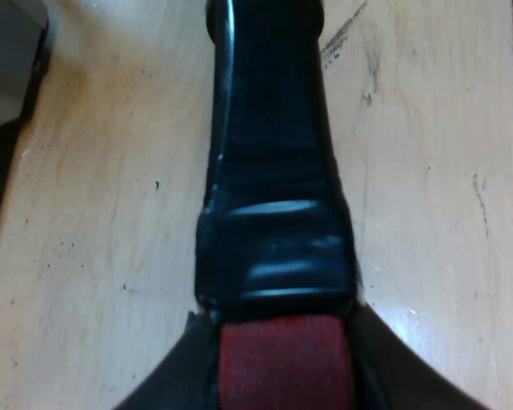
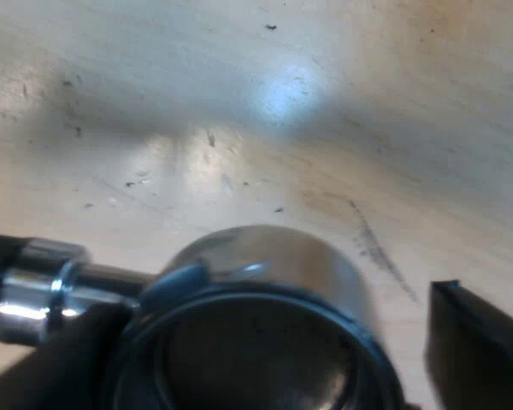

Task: Put the handle in the coffee machine

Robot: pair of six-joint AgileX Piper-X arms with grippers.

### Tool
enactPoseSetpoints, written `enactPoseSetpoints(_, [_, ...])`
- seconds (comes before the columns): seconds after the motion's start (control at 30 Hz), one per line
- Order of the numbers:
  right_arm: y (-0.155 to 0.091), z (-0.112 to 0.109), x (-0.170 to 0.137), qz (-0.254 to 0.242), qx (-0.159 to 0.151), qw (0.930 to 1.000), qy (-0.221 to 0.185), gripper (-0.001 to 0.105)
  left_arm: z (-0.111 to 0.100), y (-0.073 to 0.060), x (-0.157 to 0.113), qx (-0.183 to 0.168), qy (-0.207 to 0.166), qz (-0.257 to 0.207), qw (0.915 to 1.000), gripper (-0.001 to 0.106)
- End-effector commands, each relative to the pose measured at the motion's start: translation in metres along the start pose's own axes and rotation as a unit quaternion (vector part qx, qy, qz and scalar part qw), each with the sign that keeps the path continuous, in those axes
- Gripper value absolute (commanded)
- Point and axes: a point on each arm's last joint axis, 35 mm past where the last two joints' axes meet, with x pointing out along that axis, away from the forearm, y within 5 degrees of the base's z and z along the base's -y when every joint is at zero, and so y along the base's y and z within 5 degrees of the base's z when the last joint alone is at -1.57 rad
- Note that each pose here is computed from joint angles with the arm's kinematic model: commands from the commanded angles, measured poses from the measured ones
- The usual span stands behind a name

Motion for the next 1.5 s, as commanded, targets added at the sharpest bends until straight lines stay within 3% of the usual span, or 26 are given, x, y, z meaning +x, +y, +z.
enactPoseSetpoints(0.03, [0.001,0.003,-0.007,0.004,-0.008,0.9997,-0.021,0.103,0.002,-0.004,-0.003,0.013,-0.018,-0.027,0.9994,0.000])
enactPoseSetpoints(0.3, [0.003,0.008,-0.016,0.011,-0.011,0.9983,-0.056,0.103,-0.003,0.001,-0.005,-0.008,-0.010,-0.033,0.9994,0.000])
enactPoseSetpoints(0.33, [0.003,0.011,-0.030,-0.008,-0.013,0.9958,-0.091,0.103,-0.005,0.004,-0.007,-0.020,-0.009,-0.030,0.9993,0.000])
enactPoseSetpoints(0.5, [0.002,0.017,-0.056,-0.056,-0.044,0.9833,-0.168,0.103,-0.017,0.021,-0.024,-0.062,-0.009,0.017,0.9979,0.000])
enactPoseSetpoints(0.63, [0.004,0.021,-0.065,-0.050,-0.044,0.9746,-0.214,0.103,-0.026,0.028,-0.041,-0.077,-0.019,0.039,0.9961,0.000])
enactPoseSetpoints(0.83, [0.004,0.022,-0.063,-0.049,-0.043,0.9732,-0.221,0.103,-0.041,0.030,-0.052,-0.145,-0.008,0.017,0.9893,0.000])
enactPoseSetpoints(0.93, [0.004,0.023,-0.062,-0.047,-0.031,0.9747,-0.216,0.103,-0.043,0.032,-0.060,-0.141,-0.006,0.025,0.9896,0.000])
enactPoseSetpoints(1.07, [0.008,0.023,-0.062,-0.053,-0.040,0.9729,-0.221,0.103,-0.040,0.037,-0.074,-0.164,-0.026,0.024,0.9858,0.000])
enactPoseSetpoints(1.17, [0.023,0.024,-0.064,-0.101,-0.056,0.9587,-0.260,0.103,-0.040,0.044,-0.084,-0.182,-0.049,0.038,0.9814,0.000])
enactPoseSetpoints(1.23, [0.040,0.023,-0.067,-0.136,-0.069,0.9431,-0.296,0.103,-0.041,0.048,-0.090,-0.188,-0.058,0.054,0.9790,0.000])
enactPoseSetpoints(1.5, [0.074,0.013,-0.073,-0.185,-0.093,0.9108,-0.357,0.103,-0.042,0.049,-0.091,-0.176,-0.061,0.054,0.9810,0.000])
